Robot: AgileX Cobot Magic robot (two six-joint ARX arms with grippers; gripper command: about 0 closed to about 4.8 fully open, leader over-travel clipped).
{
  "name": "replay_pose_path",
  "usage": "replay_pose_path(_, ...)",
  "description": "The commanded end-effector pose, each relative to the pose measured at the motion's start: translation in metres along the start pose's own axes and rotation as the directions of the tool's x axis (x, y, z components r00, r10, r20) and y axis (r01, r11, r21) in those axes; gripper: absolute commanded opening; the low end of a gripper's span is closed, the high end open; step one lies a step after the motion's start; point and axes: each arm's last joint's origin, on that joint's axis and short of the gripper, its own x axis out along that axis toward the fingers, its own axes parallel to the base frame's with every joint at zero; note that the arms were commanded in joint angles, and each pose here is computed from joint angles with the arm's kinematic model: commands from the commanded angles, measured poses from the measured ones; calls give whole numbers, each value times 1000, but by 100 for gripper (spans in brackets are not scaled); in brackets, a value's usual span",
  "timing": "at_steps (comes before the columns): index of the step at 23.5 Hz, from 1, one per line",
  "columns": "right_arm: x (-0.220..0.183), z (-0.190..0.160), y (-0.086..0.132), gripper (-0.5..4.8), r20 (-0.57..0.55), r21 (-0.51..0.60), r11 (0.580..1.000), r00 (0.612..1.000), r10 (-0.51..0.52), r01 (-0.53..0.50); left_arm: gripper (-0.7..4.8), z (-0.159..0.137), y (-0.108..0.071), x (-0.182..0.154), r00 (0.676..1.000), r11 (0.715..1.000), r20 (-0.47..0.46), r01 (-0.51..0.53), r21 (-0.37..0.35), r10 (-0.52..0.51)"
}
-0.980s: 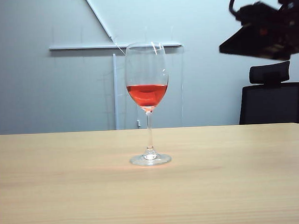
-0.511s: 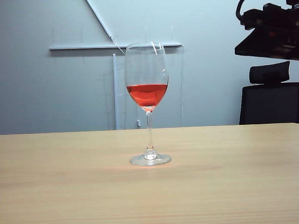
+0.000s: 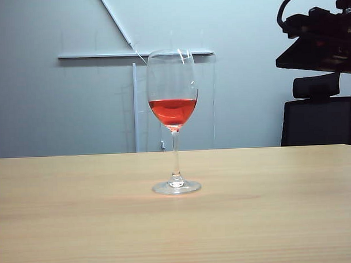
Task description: Gently pick up the goblet, rotate it counterclockwise for two full turns (viewing from above), and then place it back on the table.
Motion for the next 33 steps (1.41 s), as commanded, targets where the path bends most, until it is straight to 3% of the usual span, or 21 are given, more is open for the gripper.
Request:
replay_pose_path(1,0,4,-1,-6,25,7,999,999,-42,41,-5,2,0,0,1000,1000,10,5,1,-5)
replay_pose_path(5,-2,7,-1,-6,43,10,999,998,-46,46,-5,2,0,0,1000,1000,10,5,1,-5)
replay_pose_path(9,-9,12,-5,-6,51,15,990,989,-142,142,-5,2,0,0,1000,1000,10,5,1,-5)
replay_pose_path(20,-46,14,-42,-6,-23,8,955,955,-295,295,-5,2,0,0,1000,1000,10,5,1,-5)
replay_pose_path(33,-87,-17,-54,-6,141,85,894,883,-449,441,-5,2,0,0,1000,1000,10,5,1,-5)
